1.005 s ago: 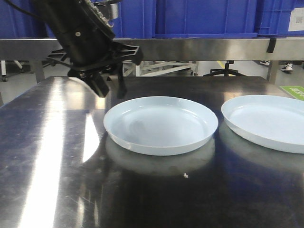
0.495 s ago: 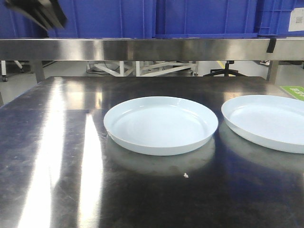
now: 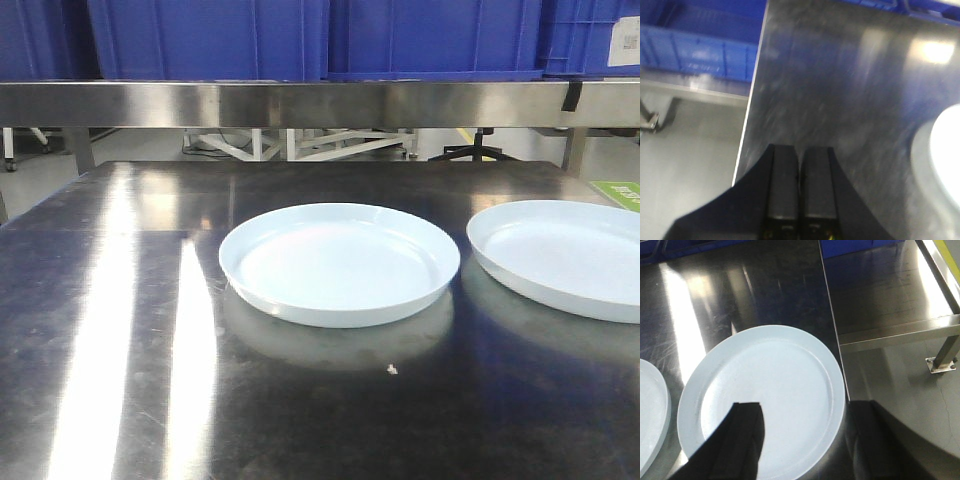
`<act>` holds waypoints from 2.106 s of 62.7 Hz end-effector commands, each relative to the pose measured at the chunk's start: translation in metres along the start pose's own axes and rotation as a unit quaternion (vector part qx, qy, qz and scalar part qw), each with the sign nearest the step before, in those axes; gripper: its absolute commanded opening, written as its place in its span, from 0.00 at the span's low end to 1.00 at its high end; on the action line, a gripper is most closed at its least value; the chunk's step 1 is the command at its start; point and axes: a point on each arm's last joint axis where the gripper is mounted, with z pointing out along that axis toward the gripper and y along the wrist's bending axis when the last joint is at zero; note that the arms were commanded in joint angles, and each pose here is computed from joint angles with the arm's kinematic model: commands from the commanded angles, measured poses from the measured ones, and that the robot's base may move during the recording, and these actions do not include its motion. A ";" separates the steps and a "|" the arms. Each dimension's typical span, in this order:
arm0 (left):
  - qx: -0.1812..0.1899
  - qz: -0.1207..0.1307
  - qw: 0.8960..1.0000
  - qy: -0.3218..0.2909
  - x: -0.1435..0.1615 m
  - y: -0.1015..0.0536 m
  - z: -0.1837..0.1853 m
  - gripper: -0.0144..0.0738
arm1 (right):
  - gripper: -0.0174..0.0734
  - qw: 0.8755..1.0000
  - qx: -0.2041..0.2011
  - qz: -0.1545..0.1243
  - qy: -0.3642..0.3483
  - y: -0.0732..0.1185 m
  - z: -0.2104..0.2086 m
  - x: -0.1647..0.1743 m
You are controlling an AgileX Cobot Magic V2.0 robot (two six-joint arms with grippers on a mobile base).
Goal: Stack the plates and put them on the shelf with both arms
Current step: 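Release the plate and raise the left gripper away, then move the right gripper to the rim of the centered white plate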
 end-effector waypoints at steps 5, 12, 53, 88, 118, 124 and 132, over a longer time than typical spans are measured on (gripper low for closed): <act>0.013 -0.015 0.997 -0.070 0.022 0.005 -0.020 0.26 | 0.72 0.998 -0.010 -0.007 -0.054 0.004 -0.006 -0.018; 0.016 -0.015 0.996 -0.085 0.035 0.007 -0.027 0.26 | 0.72 0.998 -0.010 -0.007 -0.054 0.004 -0.006 -0.018; 0.017 -0.014 0.996 -0.092 0.040 0.008 -0.030 0.26 | 0.29 0.999 -0.005 -0.007 -0.034 0.003 -0.006 -0.014; 0.017 -0.014 0.996 -0.092 0.040 0.008 -0.030 0.26 | 0.69 1.000 0.000 -0.015 -0.024 0.002 -0.005 -0.012; 0.017 -0.014 0.996 -0.092 0.040 0.008 -0.030 0.26 | 0.69 0.990 0.052 -0.107 0.076 -0.006 0.060 -0.012; 0.017 -0.014 0.996 -0.092 0.040 0.008 -0.030 0.26 | 0.69 0.989 0.053 -0.107 0.084 -0.004 0.074 -0.020; 0.017 -0.014 0.996 -0.092 0.040 0.008 -0.030 0.26 | 0.69 0.989 0.056 -0.107 0.092 -0.001 0.090 -0.032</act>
